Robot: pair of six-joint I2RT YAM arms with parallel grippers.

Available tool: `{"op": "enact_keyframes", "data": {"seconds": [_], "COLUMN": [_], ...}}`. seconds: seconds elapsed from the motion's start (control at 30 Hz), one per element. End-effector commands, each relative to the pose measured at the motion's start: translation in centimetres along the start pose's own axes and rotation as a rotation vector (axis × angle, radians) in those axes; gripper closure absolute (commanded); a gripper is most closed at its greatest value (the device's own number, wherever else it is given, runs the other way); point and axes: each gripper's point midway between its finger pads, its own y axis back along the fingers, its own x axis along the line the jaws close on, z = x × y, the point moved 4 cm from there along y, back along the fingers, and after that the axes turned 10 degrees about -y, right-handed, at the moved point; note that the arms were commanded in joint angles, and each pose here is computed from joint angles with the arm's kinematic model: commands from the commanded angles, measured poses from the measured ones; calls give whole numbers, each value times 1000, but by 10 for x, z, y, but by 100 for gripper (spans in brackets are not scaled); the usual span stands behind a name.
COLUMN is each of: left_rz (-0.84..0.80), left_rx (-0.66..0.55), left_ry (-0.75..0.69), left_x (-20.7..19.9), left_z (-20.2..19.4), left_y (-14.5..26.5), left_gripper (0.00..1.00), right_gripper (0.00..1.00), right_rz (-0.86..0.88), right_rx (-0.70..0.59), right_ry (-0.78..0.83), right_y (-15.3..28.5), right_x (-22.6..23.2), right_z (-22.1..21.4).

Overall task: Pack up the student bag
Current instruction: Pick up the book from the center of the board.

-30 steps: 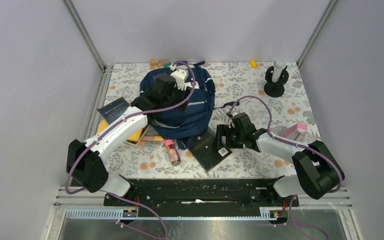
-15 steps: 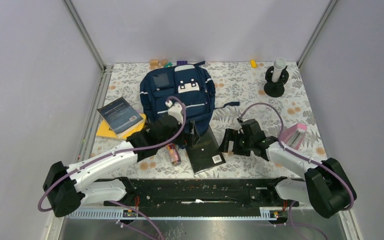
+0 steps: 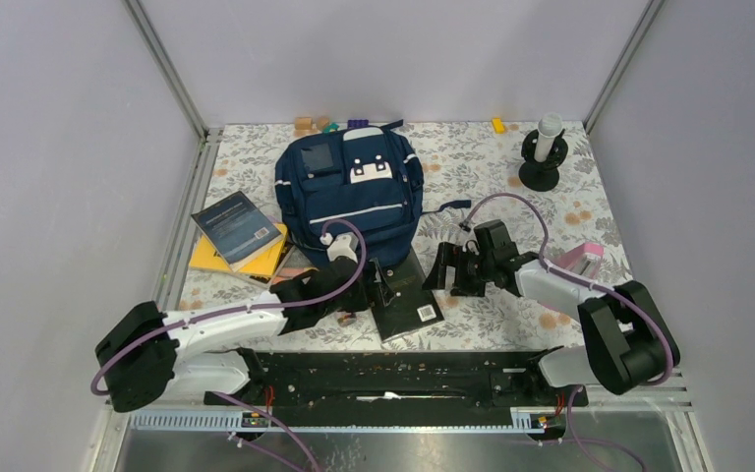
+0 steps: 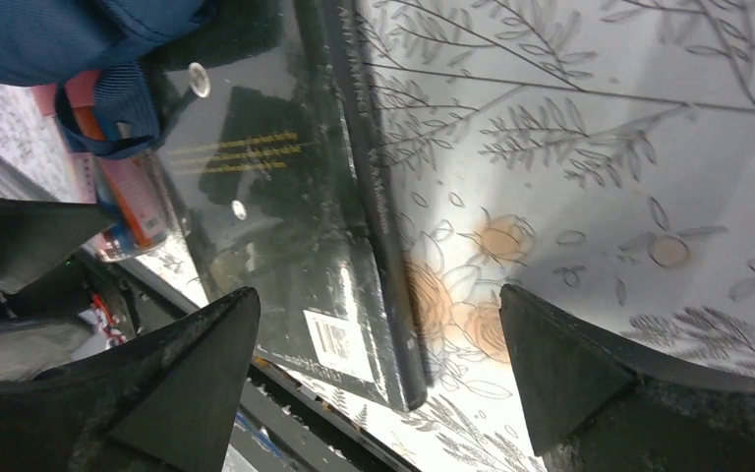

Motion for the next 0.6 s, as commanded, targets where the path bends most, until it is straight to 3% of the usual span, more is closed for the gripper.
{"op": "enact_keyframes", "data": {"seconds": [0.0,0.27,0.43,0.57], "left_rz": [-109,49,38,2], "left_rx": [-25,39,53,80], "left_ry": [44,32,57,44], "left_x": [-28,-3,0,-5], "left_z": [9,-8,-18,-24], "left_y": [-14,-21,-26,-34], "left_gripper": [22,17,15,21], "right_gripper": [1,2,2,2], "right_rz": [114,150,159,166], "right_rx": [39,93,118,148], "right_ry": [19,-25,-26,-20], "right_y": [-10,-24,-26,-27], "right_x": [17,11,9,11], "right_z": [6,-4,-10,-16]}}
